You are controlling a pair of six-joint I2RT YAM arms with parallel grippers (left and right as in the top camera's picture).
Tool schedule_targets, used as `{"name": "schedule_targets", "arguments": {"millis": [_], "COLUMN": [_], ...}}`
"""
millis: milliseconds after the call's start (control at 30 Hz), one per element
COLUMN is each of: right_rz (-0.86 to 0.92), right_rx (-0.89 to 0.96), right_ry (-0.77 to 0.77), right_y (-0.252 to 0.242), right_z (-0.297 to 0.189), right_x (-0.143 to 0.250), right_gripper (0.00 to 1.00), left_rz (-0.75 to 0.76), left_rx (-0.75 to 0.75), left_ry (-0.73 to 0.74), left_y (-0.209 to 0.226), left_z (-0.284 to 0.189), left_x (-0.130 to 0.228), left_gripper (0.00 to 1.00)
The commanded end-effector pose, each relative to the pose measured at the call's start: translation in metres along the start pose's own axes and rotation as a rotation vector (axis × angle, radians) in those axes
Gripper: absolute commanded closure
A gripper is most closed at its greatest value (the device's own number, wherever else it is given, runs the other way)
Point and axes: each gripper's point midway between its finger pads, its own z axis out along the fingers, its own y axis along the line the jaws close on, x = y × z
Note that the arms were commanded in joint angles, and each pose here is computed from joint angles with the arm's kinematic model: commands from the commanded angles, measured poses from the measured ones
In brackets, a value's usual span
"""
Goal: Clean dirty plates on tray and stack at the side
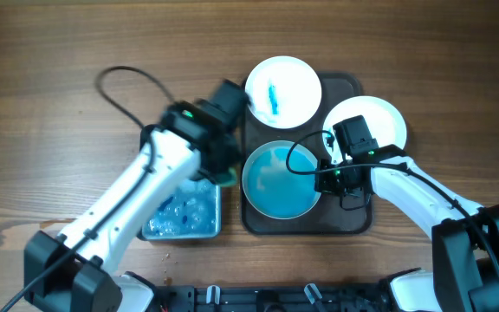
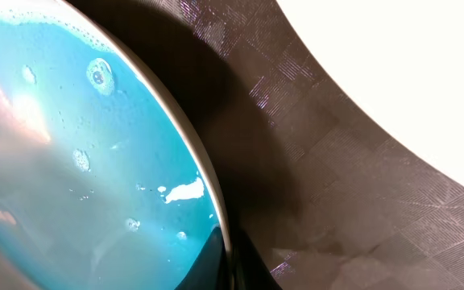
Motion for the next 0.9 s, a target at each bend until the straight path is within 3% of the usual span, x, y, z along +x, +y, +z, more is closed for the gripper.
{"name": "schedule_targets", "arguments": {"millis": [0, 133, 233, 300, 333, 400, 700, 800, 867], "right_rz": [0.017, 0.012, -0.013, -0.011, -0.011, -0.010, -0.071, -0.104, -0.112], "right_rx": [0.075, 0.074, 0.071, 0.071, 0.071, 0.071, 0.061, 0.049, 0.047], "right_ry": [-0.006, -0.007, -0.014, -0.013, -0.012, -0.011, -0.036, -0.054, -0.054], "right_y": [-0.018, -0.018, -0.017, -0.017, -0.017, -0.017, -0.004, 0.009, 0.019], "right_z": [0.006, 0.006, 0.006, 0.006, 0.006, 0.006, -0.019, -0.043, -0.059], "right_x": [0.000, 0.000, -0.002, -0.002, -0.002, -0.001, -0.015, -0.025, -0.029], "right_gripper": [0.96, 0.96, 0.96, 0.96, 0.96, 0.96, 0.96, 0.96, 0.96], "left_rz": [-0.074, -0.161, -0.168, -0.181, -0.188, -0.201, -0.133, -0.163, -0.208], "left_rx": [-0.138, -0.170, -0.098, -0.073, -0.073, -0.063, 0.006, 0.044, 0.075], "left_ry": [-0.004, 0.048, 0.101, 0.116, 0.113, 0.109, 0.069, 0.011, -0.047], "left_y": [0.055, 0.086, 0.088, 0.089, 0.090, 0.091, 0.085, 0.088, 0.096], "left_z": [0.026, 0.068, 0.089, 0.095, 0.095, 0.094, 0.043, 0.014, -0.010], "left_x": [-0.023, -0.017, -0.008, -0.007, -0.009, -0.012, -0.028, -0.040, -0.053], "left_gripper": [0.96, 0.96, 0.94, 0.84, 0.73, 0.65, 0.46, 0.27, 0.20]}}
